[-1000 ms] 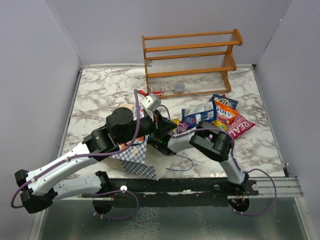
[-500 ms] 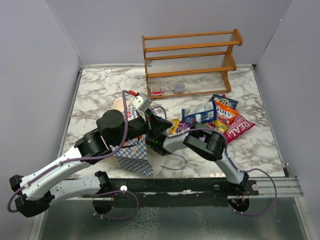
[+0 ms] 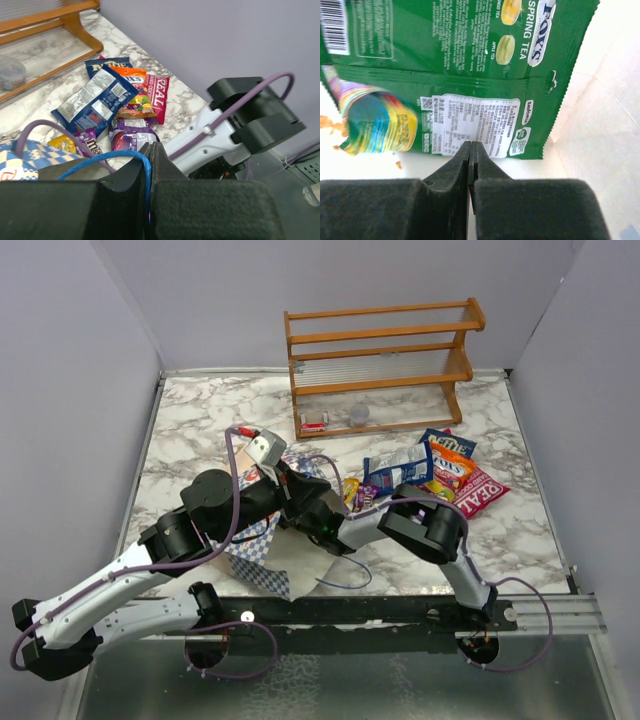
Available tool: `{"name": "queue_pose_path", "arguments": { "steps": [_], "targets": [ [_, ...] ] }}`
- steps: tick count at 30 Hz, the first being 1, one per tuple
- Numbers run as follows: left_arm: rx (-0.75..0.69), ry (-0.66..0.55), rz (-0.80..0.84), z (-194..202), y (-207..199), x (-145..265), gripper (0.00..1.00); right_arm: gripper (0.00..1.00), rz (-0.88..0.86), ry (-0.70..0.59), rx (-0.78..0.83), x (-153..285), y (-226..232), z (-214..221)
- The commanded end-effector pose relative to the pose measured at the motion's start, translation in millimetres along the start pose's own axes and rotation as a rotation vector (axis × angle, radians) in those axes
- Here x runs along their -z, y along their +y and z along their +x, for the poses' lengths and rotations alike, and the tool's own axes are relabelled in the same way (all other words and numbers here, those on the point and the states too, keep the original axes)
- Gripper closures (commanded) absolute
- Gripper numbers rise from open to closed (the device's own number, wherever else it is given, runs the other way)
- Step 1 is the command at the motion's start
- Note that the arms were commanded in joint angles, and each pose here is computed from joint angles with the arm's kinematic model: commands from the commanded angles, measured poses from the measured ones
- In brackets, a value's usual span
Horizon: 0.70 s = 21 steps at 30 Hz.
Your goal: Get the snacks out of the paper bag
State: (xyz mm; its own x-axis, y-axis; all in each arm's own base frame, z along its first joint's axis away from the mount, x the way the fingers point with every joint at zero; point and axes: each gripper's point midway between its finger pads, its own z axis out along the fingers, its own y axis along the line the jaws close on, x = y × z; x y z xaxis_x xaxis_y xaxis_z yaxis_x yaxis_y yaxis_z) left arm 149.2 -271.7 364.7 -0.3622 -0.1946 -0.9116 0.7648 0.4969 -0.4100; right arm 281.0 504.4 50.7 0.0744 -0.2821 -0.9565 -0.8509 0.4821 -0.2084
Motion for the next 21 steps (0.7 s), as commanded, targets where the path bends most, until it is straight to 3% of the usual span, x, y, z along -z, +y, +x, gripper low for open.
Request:
{"name": "queue_pose_path", "arguments": {
  "steps": [1, 14, 21],
  "targets": [
    [-0.009, -0.044, -0.089, -5, 16, 8, 1.0, 0.99, -0.004, -0.096, -0.01, 27, -7, -38],
    [-0.001, -0.114, -0.097, -18, 17, 23, 1.0, 0.98, -0.024, -0.105, -0.105, 74, -4, -40],
    [0.013, -0.118, -0.001, -24, -3, 8, 1.0, 0.75, -0.159, -0.031, -0.276, 82, 27, -28]
  ]
}}
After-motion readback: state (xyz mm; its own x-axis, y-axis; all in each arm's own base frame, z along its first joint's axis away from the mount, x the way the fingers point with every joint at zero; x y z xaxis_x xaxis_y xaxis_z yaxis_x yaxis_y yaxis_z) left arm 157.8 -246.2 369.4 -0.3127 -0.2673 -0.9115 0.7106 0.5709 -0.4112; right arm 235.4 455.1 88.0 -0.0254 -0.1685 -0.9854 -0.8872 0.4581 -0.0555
